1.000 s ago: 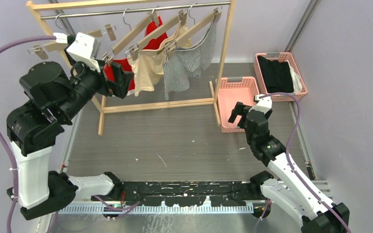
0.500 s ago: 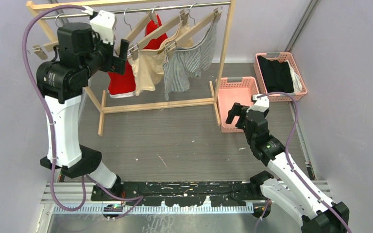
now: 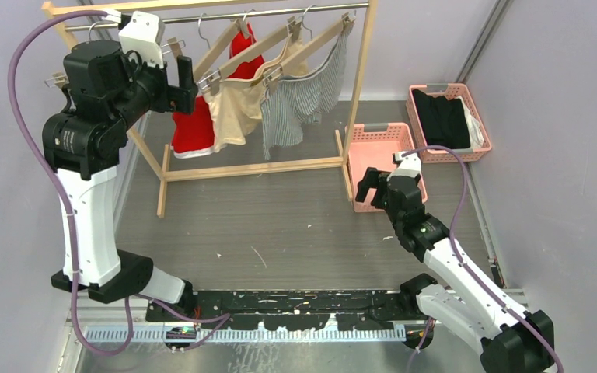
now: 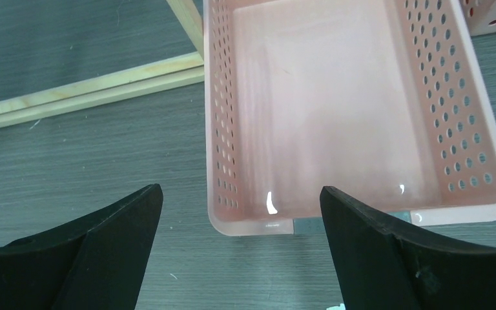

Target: Remove the underwear clipped to the hanger

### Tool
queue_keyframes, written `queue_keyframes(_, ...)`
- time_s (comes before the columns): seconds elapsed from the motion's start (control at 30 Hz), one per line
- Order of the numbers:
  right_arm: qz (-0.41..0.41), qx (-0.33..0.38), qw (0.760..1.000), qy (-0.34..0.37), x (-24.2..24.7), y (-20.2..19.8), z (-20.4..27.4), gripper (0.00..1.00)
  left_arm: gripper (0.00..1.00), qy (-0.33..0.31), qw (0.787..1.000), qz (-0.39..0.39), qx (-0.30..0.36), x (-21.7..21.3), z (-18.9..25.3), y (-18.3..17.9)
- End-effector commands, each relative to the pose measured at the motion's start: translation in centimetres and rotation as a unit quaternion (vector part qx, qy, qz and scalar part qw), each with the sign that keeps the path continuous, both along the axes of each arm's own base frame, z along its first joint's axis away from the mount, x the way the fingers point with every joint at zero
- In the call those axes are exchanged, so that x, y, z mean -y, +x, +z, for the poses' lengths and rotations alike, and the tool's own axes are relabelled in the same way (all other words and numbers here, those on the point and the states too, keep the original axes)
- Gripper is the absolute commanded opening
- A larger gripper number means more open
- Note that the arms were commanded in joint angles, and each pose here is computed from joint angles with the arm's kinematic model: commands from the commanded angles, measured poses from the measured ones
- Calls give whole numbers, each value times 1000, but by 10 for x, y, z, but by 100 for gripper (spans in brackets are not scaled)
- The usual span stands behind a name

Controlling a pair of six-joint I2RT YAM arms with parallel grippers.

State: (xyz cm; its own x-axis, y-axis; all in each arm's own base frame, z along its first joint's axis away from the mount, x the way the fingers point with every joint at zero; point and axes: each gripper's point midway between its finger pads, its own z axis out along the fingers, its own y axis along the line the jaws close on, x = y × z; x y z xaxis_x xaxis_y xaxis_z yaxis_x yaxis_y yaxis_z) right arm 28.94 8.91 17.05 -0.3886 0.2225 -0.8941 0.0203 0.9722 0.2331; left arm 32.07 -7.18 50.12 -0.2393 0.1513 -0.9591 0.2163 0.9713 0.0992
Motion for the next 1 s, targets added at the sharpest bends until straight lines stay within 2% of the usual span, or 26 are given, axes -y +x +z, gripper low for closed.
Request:
queue_keyframes(0.0,14,25,999,20,-9,5,12,98,96,-43,995,-3,95,2,49,-2)
queue_keyframes(0.2,17,28,999,19,-10,4,13,97,100,-50,993,20,106,-3,55,15)
queue_keyframes(0.37,18,29,999,17,-9,3,14,96,98,-53,994,18,98,2,47,39)
queue_keyframes(0.67,18,32,999,15,-8,2,14,96,100,-57,992,10,108,8,44,53)
queue_keyframes(0.97,22,32,999,17,-11,3,14,95,88,-59,991,-1,117,12,45,55)
